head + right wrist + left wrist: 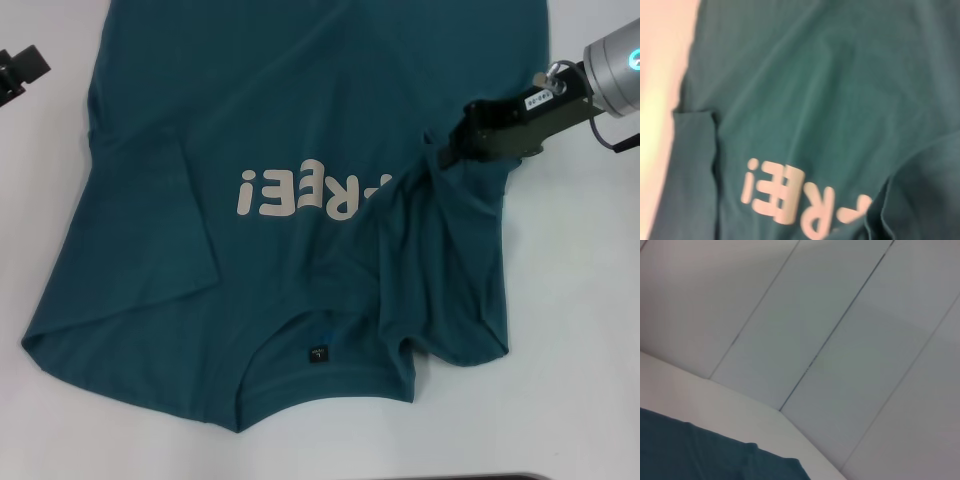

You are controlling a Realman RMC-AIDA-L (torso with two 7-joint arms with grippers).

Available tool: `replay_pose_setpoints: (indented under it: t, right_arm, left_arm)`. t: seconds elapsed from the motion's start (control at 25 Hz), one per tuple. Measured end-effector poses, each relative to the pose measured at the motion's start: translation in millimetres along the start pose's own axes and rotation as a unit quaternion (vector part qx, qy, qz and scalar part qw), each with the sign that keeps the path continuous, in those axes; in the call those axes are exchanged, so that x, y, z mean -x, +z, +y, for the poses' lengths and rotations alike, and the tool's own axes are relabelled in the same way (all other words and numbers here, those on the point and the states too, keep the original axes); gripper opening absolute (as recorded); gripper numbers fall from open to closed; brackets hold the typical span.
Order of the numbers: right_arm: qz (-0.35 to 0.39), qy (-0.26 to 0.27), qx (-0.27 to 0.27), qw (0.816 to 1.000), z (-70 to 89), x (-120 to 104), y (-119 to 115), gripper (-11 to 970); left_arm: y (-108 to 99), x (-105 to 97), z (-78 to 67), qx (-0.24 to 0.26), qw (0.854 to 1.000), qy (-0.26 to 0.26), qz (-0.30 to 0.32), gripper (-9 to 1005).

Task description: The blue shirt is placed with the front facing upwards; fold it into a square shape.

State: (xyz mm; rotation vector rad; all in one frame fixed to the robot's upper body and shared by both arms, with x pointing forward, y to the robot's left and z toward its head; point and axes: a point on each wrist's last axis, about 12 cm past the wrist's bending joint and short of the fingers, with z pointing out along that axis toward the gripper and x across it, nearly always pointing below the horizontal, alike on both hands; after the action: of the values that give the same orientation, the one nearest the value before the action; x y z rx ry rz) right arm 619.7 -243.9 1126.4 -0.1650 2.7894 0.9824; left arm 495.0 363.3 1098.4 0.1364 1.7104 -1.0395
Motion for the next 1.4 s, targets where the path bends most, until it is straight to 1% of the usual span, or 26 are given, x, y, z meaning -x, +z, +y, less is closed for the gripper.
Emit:
replay_pose_setpoints:
  t: [0.16,0.4,0.56,0.64,0.88,1.08,1.24,1.28,1.4]
  right_arm:
    - [-0.002,0.001,0.012,1.0,1.8,-2,2,34]
    - [0.003,-0.007,0.022,1.0,7.0,-4,9,37]
    - [0.004,-0.012,0.027,1.0,10.5,-4,12,39]
    - [0.002,-0.006,0.024,1.0,9.5,-3,12,39]
    - [-0.01,0.02,0.029,0.999,-0.2,-4,5,42]
    - [-0.029,0.025,0.043,0.998,-5.5,-4,0,248]
    - [-0.045,0.011,0.056,0.997,-8.6,-4,-7,339]
    - [-0.05,0.001,0.061,0.997,-9.5,-4,-9,361]
    - [-0.089,-0.065,0.075,0.991,-18.1,-9,-17,429]
  left_arm:
    - [-2,0,2.0,0.009,1.0,-0.002,-0.001,887]
    - [-8,3,6.5,0.034,0.999,-0.005,-0.031,887]
    - [-10,3,6.9,0.037,0.999,-0.006,-0.037,886]
    - [-11,2,6.8,0.038,0.999,-0.008,-0.038,886]
    - [-11,2,6.8,0.038,0.999,-0.008,-0.039,886]
    - [-11,3,6.9,0.038,0.998,-0.007,-0.04,887]
    - [-12,3,7.0,0.039,0.998,-0.008,-0.041,887]
    - [-12,3,7.0,0.039,0.998,-0.008,-0.041,886]
    - [-12,4,7.3,0.039,0.998,-0.01,-0.042,886]
